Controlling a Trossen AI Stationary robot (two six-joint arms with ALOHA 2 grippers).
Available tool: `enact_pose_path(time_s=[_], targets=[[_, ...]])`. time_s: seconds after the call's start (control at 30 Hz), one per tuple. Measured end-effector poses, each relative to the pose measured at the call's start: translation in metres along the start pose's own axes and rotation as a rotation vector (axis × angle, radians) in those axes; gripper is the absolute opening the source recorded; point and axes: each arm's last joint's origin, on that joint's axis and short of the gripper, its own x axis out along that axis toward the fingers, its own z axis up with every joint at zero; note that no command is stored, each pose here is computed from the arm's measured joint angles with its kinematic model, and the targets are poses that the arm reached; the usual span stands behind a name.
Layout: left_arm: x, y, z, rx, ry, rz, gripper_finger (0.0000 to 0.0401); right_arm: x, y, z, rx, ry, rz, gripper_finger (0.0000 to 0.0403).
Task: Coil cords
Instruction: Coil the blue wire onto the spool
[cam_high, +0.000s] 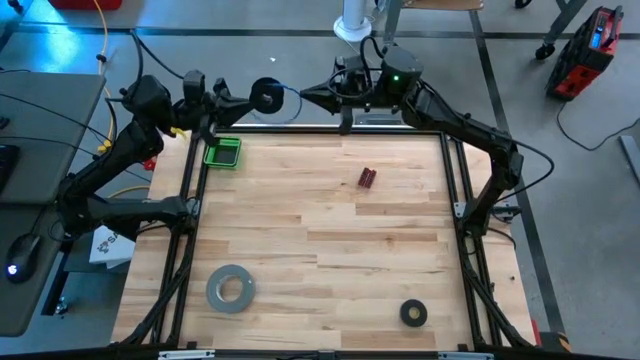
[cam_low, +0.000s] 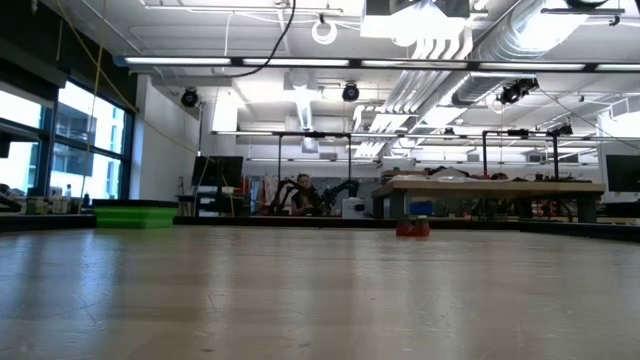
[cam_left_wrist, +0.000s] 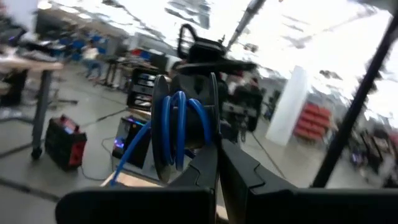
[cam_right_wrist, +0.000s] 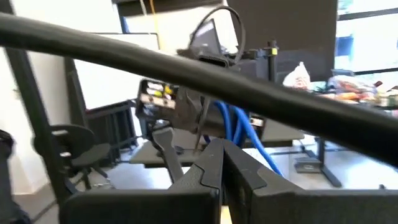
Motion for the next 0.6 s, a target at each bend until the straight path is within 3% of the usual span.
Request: enact_pose_path(time_s=[0.13, 0.3, 0.47, 0.6], targets=[[0.0, -0.002, -0.001, 0.091, 0.018, -0.047, 0.0, 0.003, 0.009, 0.0, 0.03, -0.001, 0.041, 0.0], [0.002, -0.002, -0.003, 0.178, 0.028, -0.053, 0.0, 0.014, 0.033, -0.004, -0.091, 0.004, 0.079, 0.0009], [0.002, -0.002, -0.005, 0.198, 0.045, -0.053, 0.0, 0.017, 0.049, -0.006, -0.231, 0.025, -0.058, 0.007], [0.002, -0.005, -0.007, 0.185, 0.069, -0.1, 0.0, 0.016, 0.053, -0.004, -0.256, 0.028, -0.133, 0.0125]])
